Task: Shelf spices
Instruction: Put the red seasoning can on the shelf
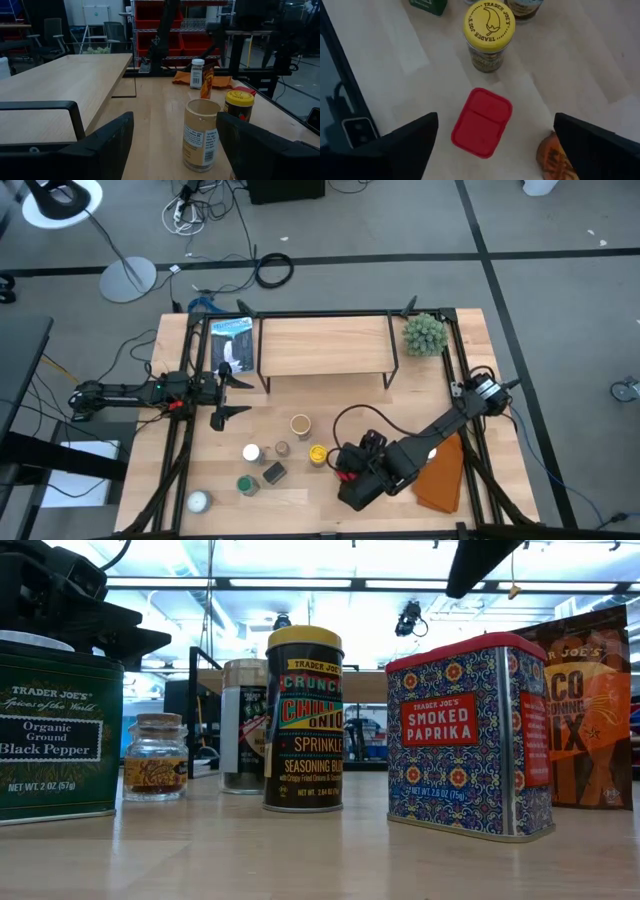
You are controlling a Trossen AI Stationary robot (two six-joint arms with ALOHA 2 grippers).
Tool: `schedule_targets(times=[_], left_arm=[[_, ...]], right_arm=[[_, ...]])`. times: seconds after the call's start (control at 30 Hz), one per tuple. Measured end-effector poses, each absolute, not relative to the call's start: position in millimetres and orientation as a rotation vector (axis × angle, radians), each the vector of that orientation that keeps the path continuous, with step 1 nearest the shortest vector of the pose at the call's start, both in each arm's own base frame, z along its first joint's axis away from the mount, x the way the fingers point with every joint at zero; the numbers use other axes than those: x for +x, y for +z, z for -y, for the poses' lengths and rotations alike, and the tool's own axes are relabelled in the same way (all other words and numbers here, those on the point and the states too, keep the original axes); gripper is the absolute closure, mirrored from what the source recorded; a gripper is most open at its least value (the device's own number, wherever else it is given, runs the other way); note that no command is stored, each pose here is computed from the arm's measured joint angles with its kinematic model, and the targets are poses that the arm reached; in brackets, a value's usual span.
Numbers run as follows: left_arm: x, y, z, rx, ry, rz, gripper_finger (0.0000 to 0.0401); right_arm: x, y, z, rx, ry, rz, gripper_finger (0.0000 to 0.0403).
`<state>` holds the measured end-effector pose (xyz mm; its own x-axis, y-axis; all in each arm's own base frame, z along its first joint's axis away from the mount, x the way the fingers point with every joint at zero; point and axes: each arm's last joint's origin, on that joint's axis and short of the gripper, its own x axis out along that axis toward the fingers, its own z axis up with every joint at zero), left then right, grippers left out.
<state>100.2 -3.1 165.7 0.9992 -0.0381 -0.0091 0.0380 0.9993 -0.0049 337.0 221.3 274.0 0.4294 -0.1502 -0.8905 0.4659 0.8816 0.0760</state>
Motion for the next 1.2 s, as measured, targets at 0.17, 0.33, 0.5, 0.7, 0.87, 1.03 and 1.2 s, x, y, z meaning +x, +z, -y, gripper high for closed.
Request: schedule_targets(times=[0.17,0.33,0.5,0.7,0.87,1.03,1.2], left_arm=[[100,166,3,-0.005,-0.038,-0.009,0.0113],[100,166,3,-0.005,-0.038,-0.009,0.0113],[100,166,3,-0.005,-0.038,-0.009,0.0113],[100,166,3,-0.005,-0.038,-0.009,0.0113],[100,166,3,-0.005,-0.038,-0.01,0.0113],[100,167,3,-0.005,-0.028,0.004,0.0113],[100,168,3,-0.005,-0.023,0.017,0.0113]], right_arm=[[335,265,-223,0.396,-0.439,-1.058,0.0019],[333,248,-223,0.466,-0.474,-1.099,0.003],[333,239,-224,0.521,-0.477,-1.106,0.0031],[340,224,-229,0.575,-0.38,-1.108,0.0032],[343,215,-225,0.531,-0.402,-1.133,0.004],[347,209,-219,0.505,-0.429,-1.15,0.0066],[349,202,-220,0.498,-0.428,-1.163,0.0096]])
